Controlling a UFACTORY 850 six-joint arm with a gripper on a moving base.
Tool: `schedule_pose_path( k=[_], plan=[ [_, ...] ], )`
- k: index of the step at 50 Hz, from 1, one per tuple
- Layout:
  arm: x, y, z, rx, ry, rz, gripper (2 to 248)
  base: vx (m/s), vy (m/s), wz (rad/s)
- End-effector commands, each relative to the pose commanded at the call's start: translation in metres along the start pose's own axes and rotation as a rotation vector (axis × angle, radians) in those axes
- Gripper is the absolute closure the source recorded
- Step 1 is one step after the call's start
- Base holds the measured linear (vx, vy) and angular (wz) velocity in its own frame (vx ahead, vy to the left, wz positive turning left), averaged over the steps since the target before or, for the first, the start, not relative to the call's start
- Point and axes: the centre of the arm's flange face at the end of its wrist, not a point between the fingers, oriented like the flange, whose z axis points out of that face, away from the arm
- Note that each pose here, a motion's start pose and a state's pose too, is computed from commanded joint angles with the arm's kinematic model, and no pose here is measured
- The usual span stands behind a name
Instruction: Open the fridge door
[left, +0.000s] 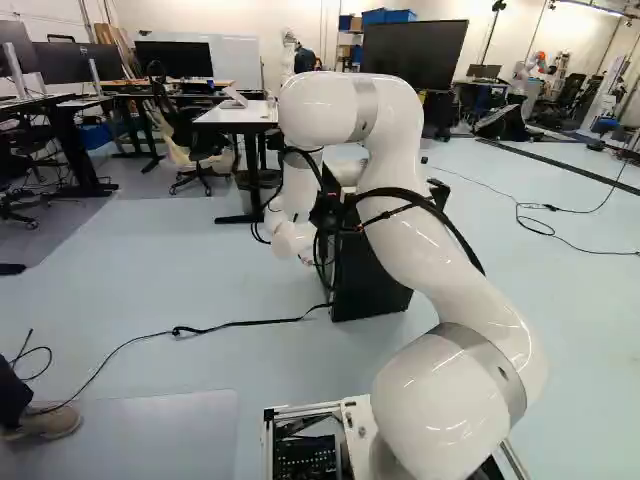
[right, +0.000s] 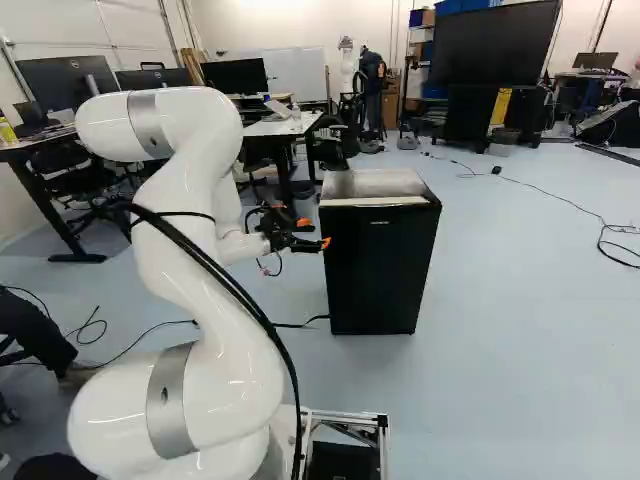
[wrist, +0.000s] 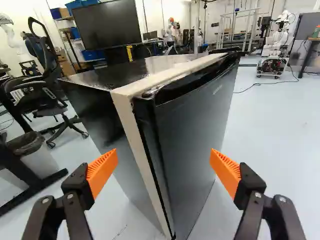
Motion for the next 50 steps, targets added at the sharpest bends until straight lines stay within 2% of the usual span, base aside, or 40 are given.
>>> schedule_pose_path(
  k=[28, 50],
  plan=[
    [0.0018, 0.0067, 0.0068, -0.053, 0.002, 0.015, 3, 0.000, 0.000, 0.000],
    [0.0019, 0.0072, 0.0071, -0.057, 0.002, 0.016, 3, 0.000, 0.000, 0.000]
  ],
)
